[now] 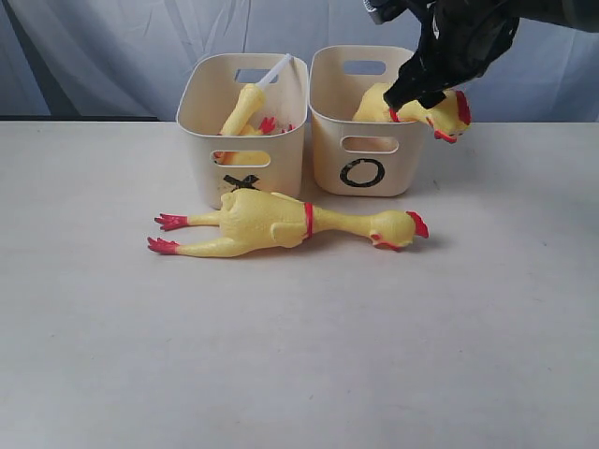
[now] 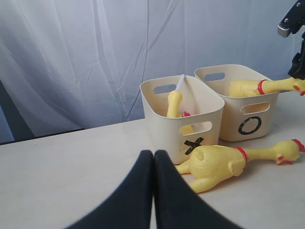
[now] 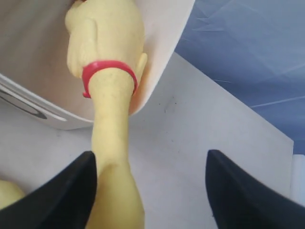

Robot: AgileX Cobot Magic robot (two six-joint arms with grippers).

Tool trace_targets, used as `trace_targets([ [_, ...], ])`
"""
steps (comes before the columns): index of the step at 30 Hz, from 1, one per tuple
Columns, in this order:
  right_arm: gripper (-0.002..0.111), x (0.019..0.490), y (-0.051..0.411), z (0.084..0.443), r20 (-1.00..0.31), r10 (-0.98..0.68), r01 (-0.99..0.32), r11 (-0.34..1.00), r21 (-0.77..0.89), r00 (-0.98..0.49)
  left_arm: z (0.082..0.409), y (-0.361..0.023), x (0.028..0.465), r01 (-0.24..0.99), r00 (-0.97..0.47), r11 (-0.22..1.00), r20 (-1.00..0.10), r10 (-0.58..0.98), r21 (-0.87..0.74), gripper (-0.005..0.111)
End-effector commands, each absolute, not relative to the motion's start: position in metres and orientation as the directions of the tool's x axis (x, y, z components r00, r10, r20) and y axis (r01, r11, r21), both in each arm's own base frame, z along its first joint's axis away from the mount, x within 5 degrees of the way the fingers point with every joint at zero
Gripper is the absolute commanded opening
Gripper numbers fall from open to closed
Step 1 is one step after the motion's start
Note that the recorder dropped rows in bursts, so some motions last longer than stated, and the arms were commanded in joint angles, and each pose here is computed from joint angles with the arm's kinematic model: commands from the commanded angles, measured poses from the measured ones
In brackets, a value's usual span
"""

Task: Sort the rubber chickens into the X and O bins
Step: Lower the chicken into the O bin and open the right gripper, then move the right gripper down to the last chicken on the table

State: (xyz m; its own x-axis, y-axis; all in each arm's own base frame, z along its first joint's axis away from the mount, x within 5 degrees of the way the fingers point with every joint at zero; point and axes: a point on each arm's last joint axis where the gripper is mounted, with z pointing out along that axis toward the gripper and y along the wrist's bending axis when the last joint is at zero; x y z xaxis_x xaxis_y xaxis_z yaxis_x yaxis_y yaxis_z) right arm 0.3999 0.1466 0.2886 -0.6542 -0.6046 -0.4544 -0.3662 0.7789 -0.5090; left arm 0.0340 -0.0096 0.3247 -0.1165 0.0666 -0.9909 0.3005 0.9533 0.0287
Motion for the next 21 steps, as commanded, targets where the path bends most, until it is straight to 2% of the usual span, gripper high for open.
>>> trace_targets([
  [1,0.062,0.392,0.142,0.312,-0.496,-0.589,-0.333,0.792,-0.513,-0.638,0.323,-0.009,0.033,0.303,-0.119,0.953,-0.991,0.067,0.028,0.0],
  [5,0.062,0.384,0.14,0.33,-0.546,-0.57,-0.316,0.812,-0.492,-0.614,0.323,-0.009,0.033,0.303,-0.119,0.953,-0.991,0.067,0.028,0.0],
  [10,0.062,0.367,0.147,0.351,-0.63,-0.5,-0.353,0.866,-0.354,-0.594,0.323,-0.009,0.033,0.303,-0.119,0.953,-0.991,0.067,0.028,0.0],
  [15,0.062,0.347,0.172,0.358,-0.64,-0.557,-0.538,0.804,-0.254,-0.53,0.323,-0.009,0.033,0.303,-0.119,0.953,-0.991,0.067,0.028,0.0],
  [18,0.062,0.334,0.192,0.357,-0.627,-0.632,-0.659,0.713,-0.24,-0.456,0.323,-0.009,0.033,0.303,-0.119,0.953,-0.991,0.067,0.028,0.0],
  [21,0.062,0.323,0.21,0.356,-0.612,-0.685,-0.723,0.642,-0.253,-0.395,0.323,-0.009,0.033,0.303,-0.119,0.953,-0.991,0.067,0.028,0.0],
])
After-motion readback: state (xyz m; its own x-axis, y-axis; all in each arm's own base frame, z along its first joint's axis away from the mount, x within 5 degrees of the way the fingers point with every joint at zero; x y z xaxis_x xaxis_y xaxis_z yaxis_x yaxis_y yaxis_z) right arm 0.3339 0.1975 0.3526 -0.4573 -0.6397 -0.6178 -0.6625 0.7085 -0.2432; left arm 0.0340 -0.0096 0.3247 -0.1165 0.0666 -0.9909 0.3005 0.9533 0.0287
